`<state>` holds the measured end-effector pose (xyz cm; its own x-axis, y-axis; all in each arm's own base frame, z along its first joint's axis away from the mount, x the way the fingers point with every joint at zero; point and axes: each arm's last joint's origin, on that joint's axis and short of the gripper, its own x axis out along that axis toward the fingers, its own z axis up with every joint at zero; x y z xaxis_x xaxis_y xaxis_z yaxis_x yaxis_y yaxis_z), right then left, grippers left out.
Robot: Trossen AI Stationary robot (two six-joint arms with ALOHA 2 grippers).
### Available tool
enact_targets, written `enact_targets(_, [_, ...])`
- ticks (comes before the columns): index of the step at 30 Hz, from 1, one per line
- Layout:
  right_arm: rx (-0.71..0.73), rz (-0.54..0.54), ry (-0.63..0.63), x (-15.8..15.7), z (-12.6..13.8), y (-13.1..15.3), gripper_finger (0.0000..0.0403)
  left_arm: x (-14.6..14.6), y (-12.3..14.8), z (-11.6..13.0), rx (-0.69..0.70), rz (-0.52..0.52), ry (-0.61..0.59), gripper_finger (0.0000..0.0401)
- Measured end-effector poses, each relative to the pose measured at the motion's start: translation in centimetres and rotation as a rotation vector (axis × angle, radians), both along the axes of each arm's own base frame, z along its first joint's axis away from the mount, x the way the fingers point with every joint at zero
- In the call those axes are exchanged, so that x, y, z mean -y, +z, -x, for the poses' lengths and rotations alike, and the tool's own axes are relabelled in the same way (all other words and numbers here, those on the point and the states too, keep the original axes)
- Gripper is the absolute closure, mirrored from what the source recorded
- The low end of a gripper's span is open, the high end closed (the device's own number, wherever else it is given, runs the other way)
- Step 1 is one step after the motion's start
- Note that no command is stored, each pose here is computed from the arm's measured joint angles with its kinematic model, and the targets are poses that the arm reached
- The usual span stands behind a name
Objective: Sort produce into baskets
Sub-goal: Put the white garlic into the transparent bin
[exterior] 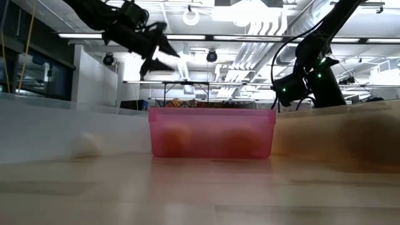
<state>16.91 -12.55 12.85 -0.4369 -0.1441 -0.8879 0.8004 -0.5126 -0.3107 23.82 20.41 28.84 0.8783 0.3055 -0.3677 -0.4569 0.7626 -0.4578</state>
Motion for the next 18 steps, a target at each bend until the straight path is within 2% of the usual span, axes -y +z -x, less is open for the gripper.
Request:
enact_targets(4, [0.032, 0.056, 0.050, 0.1, -0.2, 1.4, 0.0285, -0.4, 2.1, 0.1, 0.188, -0.064, -0.044, 0.0160])
enact_targets(7, [0.086, 0.119, 0.108, -0.1, -0.7, 3.2, 0.0309, -0.7, 4.1, 0.7, 0.336, -0.097, -0.054, 0.0160])
enact_targets(10, [0.220, 0.269, 0.223, -0.3, -2.1, 5.9, 0.0312, -0.5, 6.4, 1.9, 0.466, -0.164, -0.082, 0.0160])
enact_targets(14, [0.549, 0.502, 0.543, -0.5, -5.6, 9.6, 0.0303, 0.1, 8.1, 3.3, 0.510, -0.252, -0.088, 0.0160])
enact_targets(18, [0.904, 0.602, 0.988, -1.5, -9.6, 12.1, 0.0300, 0.5, 8.8, 4.0, 0.514, -0.287, -0.082, 0.0160])
